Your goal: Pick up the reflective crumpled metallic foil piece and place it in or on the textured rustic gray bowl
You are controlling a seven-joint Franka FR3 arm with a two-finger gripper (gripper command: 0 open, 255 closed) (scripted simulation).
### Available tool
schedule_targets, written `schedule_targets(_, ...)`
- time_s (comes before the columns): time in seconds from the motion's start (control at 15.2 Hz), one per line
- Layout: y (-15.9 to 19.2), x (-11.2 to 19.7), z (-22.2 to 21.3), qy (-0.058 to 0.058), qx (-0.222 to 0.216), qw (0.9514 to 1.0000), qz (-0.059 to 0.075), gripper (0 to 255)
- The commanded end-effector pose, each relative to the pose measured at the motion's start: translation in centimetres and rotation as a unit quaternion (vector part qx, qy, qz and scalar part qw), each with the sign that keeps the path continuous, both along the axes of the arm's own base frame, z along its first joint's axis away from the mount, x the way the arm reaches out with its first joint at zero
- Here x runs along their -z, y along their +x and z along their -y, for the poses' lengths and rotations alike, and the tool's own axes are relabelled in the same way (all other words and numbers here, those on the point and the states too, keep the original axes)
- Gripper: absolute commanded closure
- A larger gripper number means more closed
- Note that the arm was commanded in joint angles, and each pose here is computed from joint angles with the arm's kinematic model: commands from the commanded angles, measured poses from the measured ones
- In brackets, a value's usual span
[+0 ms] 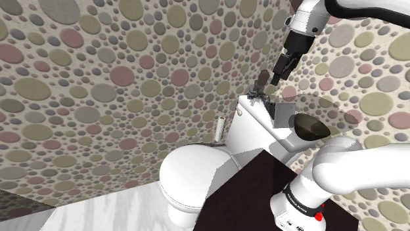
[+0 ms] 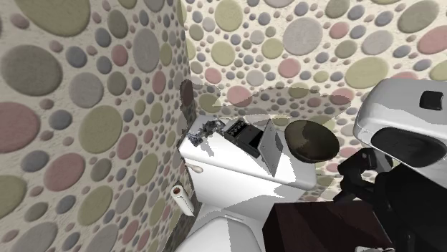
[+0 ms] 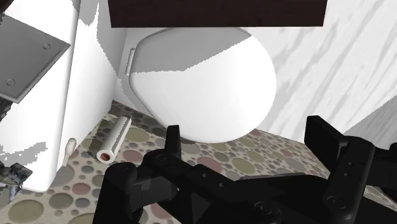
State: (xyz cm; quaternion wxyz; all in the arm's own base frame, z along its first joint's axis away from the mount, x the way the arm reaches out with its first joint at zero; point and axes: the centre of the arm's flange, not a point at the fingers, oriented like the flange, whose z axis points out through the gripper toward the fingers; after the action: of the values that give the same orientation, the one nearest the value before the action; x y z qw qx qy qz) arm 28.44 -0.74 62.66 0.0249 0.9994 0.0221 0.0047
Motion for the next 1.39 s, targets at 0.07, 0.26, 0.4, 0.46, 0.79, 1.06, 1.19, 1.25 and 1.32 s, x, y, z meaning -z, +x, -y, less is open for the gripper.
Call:
schedule_targets(0.07,0.7,0.5,1.0,0.0,-0.002,1.0,-0.002,0)
schedule_targets(0.26,2.7,2.1,4.1,-0.001,-0.007,0.9999,-0.007,0)
schedule_targets(0.4,4.1,3.2,6.1,-0.002,-0.011,0.9999,-0.011,0)
schedule_targets(0.46,4.8,3.7,7.2,-0.002,-0.012,0.9998,-0.012,0)
schedule_targets(0.79,8.3,6.4,12.2,-0.003,-0.021,0.9995,-0.021,0)
schedule_targets(1.06,11.1,8.6,16.2,-0.004,-0.028,0.9992,-0.028,0)
schedule_targets(1.19,12.5,9.7,18.2,-0.005,-0.032,0.999,-0.032,0)
schedule_targets(1.25,13.2,10.3,19.2,-0.005,-0.033,0.9989,-0.034,0)
schedule_targets(1.32,13.9,10.8,20.2,-0.005,-0.035,0.9987,-0.036,0)
